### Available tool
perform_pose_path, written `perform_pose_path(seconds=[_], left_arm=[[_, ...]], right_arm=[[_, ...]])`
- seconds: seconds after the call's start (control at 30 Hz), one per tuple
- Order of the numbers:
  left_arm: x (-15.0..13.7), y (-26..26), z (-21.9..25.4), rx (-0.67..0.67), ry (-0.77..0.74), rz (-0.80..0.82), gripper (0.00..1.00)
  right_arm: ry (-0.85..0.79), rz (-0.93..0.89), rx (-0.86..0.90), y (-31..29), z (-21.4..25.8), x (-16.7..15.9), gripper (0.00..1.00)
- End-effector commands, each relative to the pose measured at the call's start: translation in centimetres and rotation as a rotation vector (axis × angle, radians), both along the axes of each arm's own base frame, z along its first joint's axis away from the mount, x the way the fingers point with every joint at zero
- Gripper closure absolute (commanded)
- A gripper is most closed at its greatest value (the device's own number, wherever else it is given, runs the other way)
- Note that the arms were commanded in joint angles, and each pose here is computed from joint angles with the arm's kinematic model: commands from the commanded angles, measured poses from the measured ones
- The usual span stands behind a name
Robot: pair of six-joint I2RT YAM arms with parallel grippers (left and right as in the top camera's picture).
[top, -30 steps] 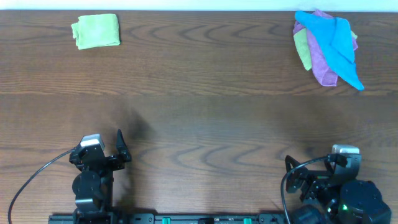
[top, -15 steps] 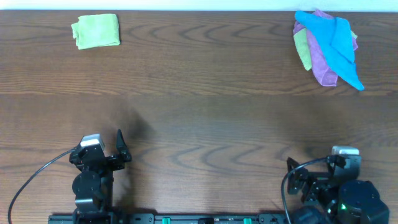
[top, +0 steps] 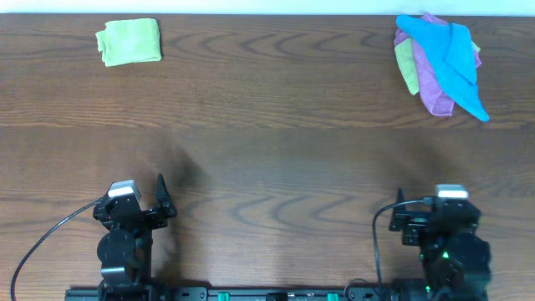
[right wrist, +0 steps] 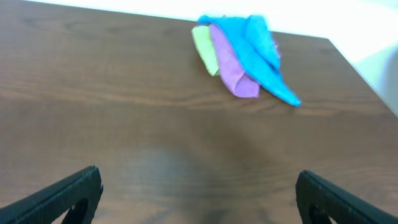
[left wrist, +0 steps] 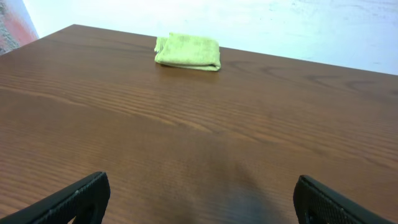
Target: Fold the cloth
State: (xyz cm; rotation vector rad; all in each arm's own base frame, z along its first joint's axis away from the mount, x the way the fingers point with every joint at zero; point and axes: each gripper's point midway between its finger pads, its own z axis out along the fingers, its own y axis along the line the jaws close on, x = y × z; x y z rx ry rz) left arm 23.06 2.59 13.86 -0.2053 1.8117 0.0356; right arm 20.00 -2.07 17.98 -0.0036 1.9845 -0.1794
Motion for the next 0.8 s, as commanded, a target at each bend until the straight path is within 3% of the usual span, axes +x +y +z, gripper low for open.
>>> perform_pose_path(seconds=[0.0, 0.37, 0.77], left_arm=[[-0.1, 0.5, -1.2, 0.024, 0.027, 0.018, 0.05], [-0.1, 0.5, -1.2, 0.024, 0.028, 0.018, 0.04], [-0.1, 0.5, -1.2, 0.024, 0.027, 0.018, 0.04]], right_arm=[[0.016, 0.075, -0.028, 0.8, -2.7, 0.5, 0.01], [0.079, 0.097, -0.014, 1.2, -8.5, 0.6, 0.01], [0.088, 0.096, -0.023, 1.2, -8.6, 0.6, 0.01]])
